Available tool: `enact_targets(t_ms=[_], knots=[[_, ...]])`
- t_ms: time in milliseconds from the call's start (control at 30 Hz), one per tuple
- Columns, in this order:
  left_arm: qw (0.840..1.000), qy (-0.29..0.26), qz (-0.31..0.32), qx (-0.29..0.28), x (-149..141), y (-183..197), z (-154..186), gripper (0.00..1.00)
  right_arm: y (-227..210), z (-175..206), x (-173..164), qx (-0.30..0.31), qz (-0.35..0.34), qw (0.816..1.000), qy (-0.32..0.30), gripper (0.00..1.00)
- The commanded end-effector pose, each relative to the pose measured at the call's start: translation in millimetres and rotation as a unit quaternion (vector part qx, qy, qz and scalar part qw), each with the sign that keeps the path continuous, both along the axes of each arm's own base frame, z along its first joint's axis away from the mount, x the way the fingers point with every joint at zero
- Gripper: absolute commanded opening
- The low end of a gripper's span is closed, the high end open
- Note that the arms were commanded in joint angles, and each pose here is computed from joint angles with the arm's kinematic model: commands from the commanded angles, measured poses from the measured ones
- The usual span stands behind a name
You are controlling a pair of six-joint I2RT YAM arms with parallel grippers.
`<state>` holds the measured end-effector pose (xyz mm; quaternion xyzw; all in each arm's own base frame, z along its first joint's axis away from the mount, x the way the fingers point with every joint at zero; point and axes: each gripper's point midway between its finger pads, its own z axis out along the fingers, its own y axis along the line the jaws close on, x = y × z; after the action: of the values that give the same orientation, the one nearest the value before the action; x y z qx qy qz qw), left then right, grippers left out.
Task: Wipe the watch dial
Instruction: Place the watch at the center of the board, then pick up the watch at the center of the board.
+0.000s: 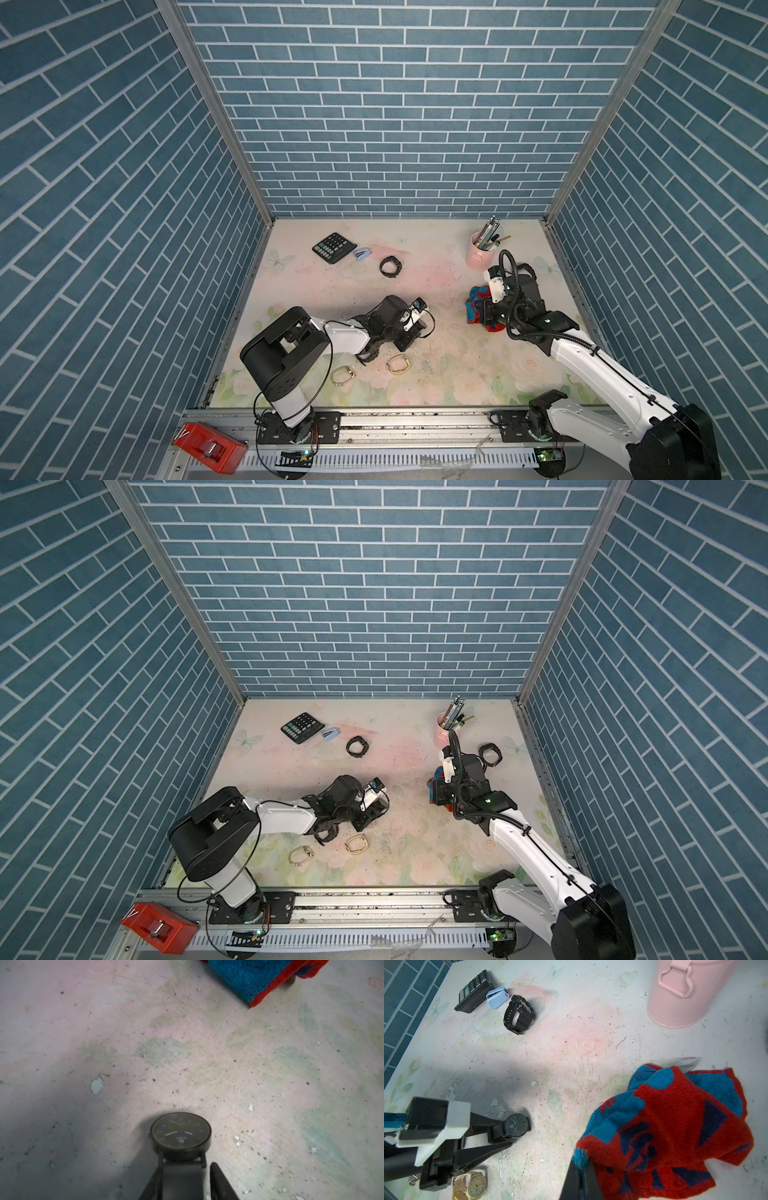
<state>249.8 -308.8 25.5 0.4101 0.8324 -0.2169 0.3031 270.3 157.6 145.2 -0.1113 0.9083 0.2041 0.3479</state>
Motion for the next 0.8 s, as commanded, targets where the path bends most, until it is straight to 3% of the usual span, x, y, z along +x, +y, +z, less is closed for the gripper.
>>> enact_targets(t_ms=[0, 267, 467, 600, 767], knots=[[1.000, 0.001, 0.012, -0.008, 3.5, -3.2, 24.1, 0.43, -1.3, 10.7, 4.2, 0.006, -0.008, 1.000, -0.017, 0.00], [0.998, 0.058, 0.009, -0.012, -7.8, -8.7, 53.9, 0.52, -4.1, 11.5, 0.9, 0.005, -0.010, 1.000, -0.019, 0.00], [0.991, 0.104, 0.083, 0.021, -0.9, 10.9, 65.9, 0.54, -5.4, 9.7, -1.5, 0.006, -0.012, 1.000, -0.019, 0.00], [0.974, 0.165, 0.152, 0.021, 4.8, 23.6, 79.9, 0.54, -3.7, 10.4, -2.0, 0.007, -0.007, 1.000, -0.016, 0.00], [0.939, 0.289, 0.163, -0.091, -1.9, 14.8, 102.5, 0.55, -8.5, 9.7, -2.5, 0.000, -0.015, 1.000, -0.022, 0.00]])
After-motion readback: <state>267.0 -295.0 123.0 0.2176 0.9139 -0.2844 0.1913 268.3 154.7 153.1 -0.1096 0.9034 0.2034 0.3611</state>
